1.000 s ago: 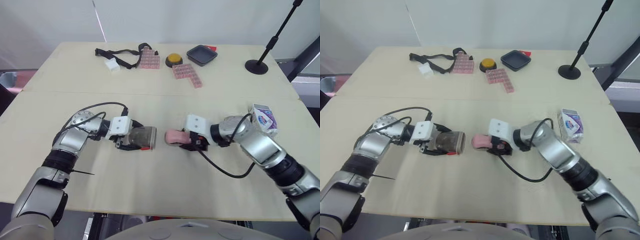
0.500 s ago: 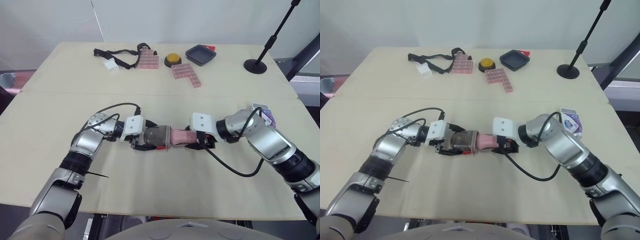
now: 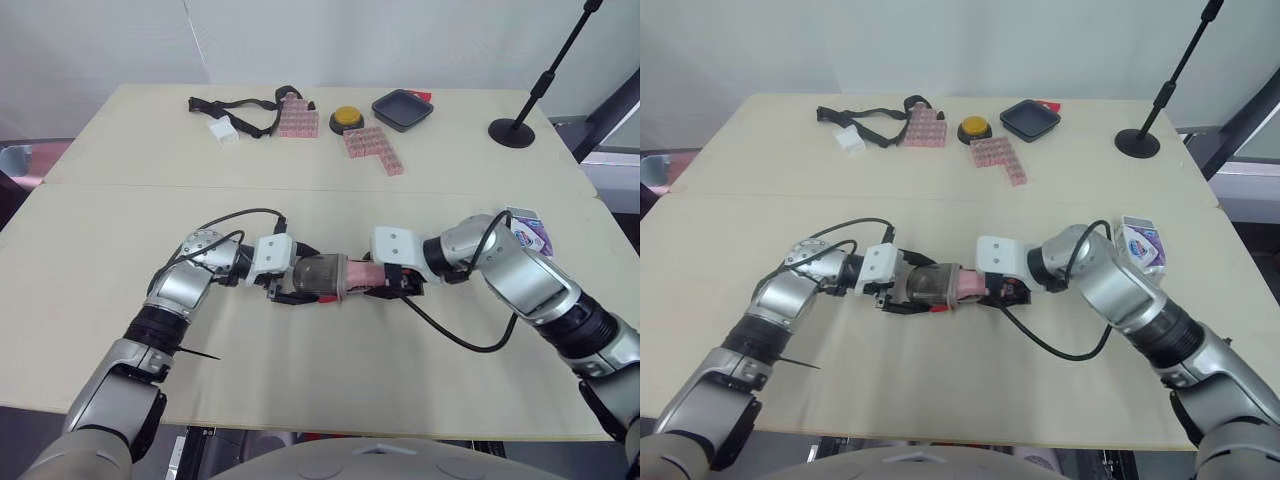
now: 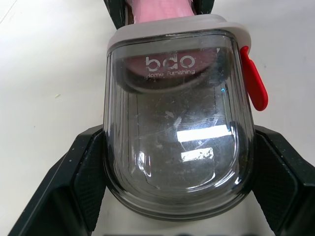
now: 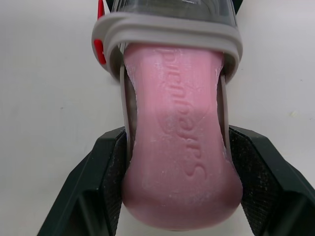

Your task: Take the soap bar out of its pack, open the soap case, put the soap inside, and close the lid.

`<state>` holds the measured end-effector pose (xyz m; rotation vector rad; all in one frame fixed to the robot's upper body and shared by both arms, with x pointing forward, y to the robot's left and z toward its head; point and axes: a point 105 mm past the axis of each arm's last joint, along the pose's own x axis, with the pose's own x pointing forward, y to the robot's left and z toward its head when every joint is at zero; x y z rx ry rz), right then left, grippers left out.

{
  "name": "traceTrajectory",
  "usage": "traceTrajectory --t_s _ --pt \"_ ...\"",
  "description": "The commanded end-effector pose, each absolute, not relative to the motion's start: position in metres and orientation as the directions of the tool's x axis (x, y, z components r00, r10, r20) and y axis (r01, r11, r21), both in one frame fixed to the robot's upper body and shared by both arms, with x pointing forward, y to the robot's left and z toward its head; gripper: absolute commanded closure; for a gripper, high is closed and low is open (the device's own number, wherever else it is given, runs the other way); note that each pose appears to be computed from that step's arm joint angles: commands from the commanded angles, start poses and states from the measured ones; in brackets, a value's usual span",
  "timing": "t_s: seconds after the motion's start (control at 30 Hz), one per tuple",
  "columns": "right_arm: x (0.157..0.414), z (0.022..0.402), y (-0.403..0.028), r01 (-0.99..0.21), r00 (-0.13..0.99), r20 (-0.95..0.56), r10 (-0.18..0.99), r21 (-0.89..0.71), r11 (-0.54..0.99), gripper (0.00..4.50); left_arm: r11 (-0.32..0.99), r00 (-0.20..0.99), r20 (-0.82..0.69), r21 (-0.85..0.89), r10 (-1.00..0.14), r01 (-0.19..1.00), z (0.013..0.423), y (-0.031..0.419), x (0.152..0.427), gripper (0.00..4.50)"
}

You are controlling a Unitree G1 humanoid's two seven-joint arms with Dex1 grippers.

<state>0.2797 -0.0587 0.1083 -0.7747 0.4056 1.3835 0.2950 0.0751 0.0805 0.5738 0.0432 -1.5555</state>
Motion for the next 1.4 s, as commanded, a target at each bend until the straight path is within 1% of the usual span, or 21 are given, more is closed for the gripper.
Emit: traceTrajectory --t_s 0.03,0.37,0.67,0.73,0.83,0.97,1.17,1.23,1.3,1.4 --pt "0.283 0.12 -0.057 -0.959 0.203 -0.681 0.704 -0.285 0.001 1.95 -0.103 0.031 -0.334 0.378 -0.942 0.92 0.099 0.063 0.296 1.03" --pt "0.284 0.129 -0.056 -0.962 0.218 -0.733 0.645 -0.274 0.014 1.95 -0.087 0.042 -0.308 0.395 -0.951 0.914 0.1 0.049 0.298 1.03" --pt "0.282 0.13 -0.055 -0.966 0.217 -0.738 0.639 -0.258 0.031 1.95 -0.092 0.039 -0.309 0.401 -0.95 0.912 0.1 0.048 0.298 1.03" --pt "0.282 0.13 -0.057 -0.966 0.218 -0.737 0.64 -0.254 0.037 0.95 -0.099 0.037 -0.317 0.401 -0.948 0.911 0.098 0.049 0.297 1.03" --pt "0.283 0.133 -0.06 -0.963 0.232 -0.73 0.643 -0.268 0.043 0.05 -0.108 0.035 -0.332 0.403 -0.943 0.909 0.096 0.051 0.298 1.03" --pt "0.282 0.134 -0.064 -0.96 0.237 -0.729 0.642 -0.276 0.041 0.05 -0.111 0.035 -0.335 0.405 -0.941 0.908 0.096 0.052 0.298 1.03" --pt "0.283 0.134 -0.091 -0.957 0.284 -0.734 0.616 -0.258 0.134 0.05 -0.118 0.031 -0.341 0.409 -0.939 0.905 0.096 0.053 0.298 1.03" --pt "0.286 0.13 -0.105 -0.948 0.315 -0.745 0.588 -0.274 0.162 0.05 -0.118 0.031 -0.338 0.411 -0.94 0.904 0.097 0.053 0.298 1.03" --pt "0.288 0.129 -0.113 -0.94 0.339 -0.742 0.578 -0.288 0.181 0.61 -0.117 0.031 -0.336 0.412 -0.941 0.904 0.097 0.053 0.297 1.03" --pt "0.286 0.131 -0.112 -0.935 0.349 -0.717 0.604 -0.308 0.174 1.54 -0.116 0.031 -0.334 0.412 -0.942 0.904 0.098 0.053 0.297 1.03"
